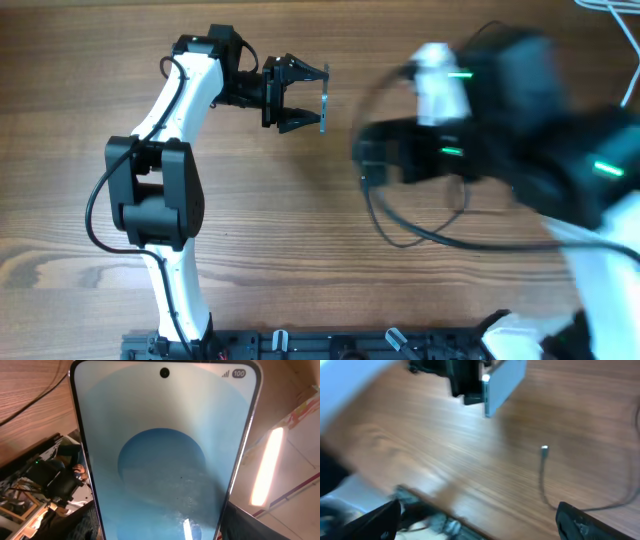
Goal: Plug charger to phone and switch on socket
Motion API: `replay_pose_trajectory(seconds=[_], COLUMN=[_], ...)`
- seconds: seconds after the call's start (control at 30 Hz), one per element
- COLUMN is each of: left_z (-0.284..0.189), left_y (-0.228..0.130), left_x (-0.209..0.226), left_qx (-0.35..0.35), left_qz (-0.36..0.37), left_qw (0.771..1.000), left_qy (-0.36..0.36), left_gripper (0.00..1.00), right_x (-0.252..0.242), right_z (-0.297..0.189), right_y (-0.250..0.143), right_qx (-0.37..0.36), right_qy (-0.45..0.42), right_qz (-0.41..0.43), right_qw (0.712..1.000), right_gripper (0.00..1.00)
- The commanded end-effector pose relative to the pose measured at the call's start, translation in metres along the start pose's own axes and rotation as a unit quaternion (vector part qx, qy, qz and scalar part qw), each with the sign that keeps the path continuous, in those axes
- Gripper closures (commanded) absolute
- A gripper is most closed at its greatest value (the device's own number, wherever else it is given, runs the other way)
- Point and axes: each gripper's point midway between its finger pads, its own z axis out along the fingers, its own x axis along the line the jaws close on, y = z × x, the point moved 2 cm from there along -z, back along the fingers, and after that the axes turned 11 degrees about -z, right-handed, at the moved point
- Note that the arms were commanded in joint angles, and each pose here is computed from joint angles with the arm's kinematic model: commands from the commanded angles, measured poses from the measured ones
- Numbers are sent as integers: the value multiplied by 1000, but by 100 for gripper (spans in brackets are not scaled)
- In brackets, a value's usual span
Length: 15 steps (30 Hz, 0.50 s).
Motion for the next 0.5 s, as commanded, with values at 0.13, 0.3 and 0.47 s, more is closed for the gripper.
replay_pose_trajectory(seconds=[0.13, 0.3, 0.47], left_z=[-3, -3, -3], left_y=[-22, -22, -22], left_x=[-14, -14, -14], left_qx=[15, 16, 16], left_qz=[18, -7, -23], left_qw=[1000, 1000, 999], left_qy=[-19, -19, -18], left_gripper=[27, 27, 27], right_x=[-14, 1, -19], right_z=[82, 129, 157], right_y=[45, 53, 44], right_qx=[-40, -14, 7], right_qy=[-161, -119, -193], right_qz=[97, 98, 113], right_qw=[981, 988, 975], right_gripper=[0, 0, 4])
